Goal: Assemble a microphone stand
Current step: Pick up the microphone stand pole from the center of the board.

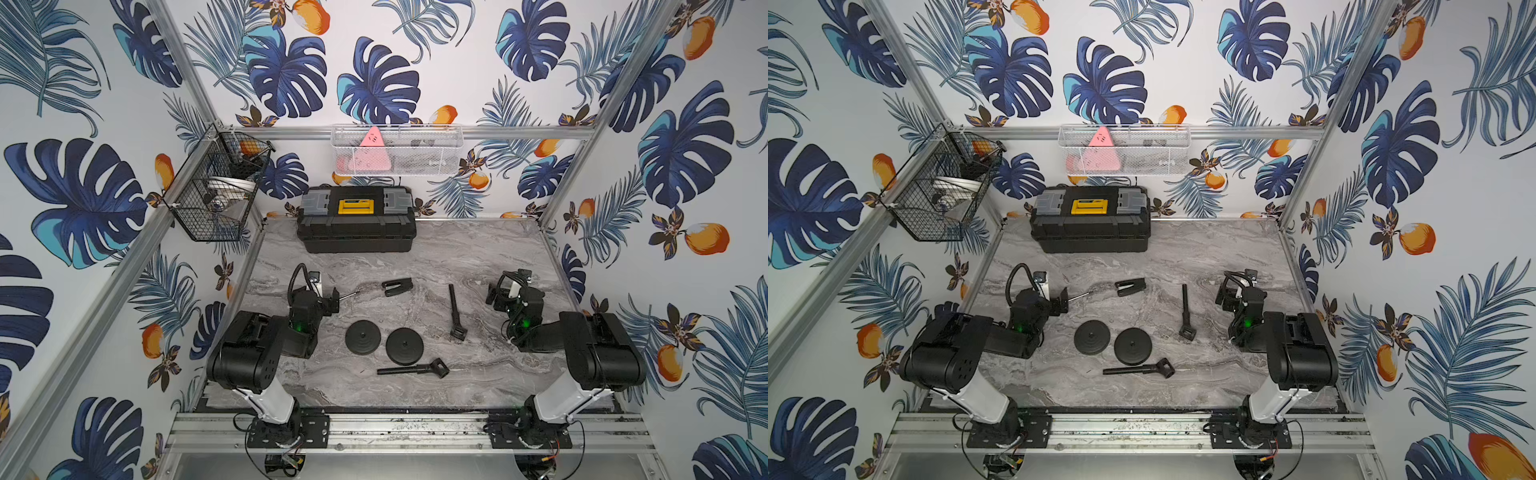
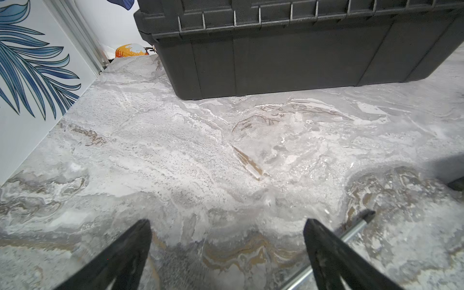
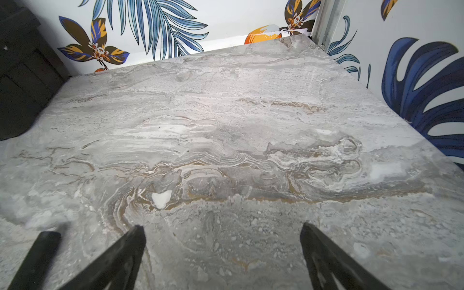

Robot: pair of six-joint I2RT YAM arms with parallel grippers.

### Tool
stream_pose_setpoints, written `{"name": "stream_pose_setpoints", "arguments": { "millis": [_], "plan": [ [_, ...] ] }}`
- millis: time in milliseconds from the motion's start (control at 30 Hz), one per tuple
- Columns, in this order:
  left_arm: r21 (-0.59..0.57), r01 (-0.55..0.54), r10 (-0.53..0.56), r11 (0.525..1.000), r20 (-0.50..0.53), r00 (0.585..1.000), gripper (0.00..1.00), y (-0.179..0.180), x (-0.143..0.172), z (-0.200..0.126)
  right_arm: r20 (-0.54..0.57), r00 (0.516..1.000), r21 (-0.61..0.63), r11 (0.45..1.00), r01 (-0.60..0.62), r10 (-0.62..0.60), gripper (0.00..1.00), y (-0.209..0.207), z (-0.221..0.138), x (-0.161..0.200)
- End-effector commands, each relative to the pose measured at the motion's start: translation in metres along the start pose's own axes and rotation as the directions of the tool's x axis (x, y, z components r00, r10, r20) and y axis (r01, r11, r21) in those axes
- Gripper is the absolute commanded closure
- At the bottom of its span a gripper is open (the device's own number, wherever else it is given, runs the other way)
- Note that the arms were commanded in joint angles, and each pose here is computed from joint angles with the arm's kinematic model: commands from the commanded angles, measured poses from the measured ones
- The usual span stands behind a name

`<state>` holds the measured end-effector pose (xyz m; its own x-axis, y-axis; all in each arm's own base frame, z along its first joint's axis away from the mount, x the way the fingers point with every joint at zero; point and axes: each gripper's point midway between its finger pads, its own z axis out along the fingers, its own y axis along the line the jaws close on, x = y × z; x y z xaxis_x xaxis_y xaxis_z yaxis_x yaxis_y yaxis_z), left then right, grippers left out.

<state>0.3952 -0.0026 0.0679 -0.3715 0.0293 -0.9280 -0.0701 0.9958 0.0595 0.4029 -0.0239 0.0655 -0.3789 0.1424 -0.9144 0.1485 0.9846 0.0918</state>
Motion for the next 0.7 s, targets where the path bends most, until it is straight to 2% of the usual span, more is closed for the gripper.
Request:
{"name": "stream_pose_setpoints", "arguments": {
  "millis": [0, 567, 667],
  "plan": [
    [0.003, -0.002, 0.001, 1.000, 0.031, 1.000, 0.01, 0.000, -0.009, 0.001, 0.022, 1.000, -0.009, 1.000, -0.004, 0.005, 0.00, 0.002, 0.000, -0.006],
    [0.009, 0.002, -0.002, 1.000, 0.027, 1.000, 0.01, 0.000, -0.009, 0.002, 0.010, 1.000, -0.042, 0.999, -0.014, 0.014, 0.00, 0.004, 0.001, -0.006],
    [0.009, -0.008, 0.008, 1.000, 0.041, 0.999, 0.05, 0.000, -0.012, 0.000, 0.039, 0.999, 0.041, 0.998, -0.039, 0.037, 0.00, -0.009, -0.002, -0.017]
  ]
}}
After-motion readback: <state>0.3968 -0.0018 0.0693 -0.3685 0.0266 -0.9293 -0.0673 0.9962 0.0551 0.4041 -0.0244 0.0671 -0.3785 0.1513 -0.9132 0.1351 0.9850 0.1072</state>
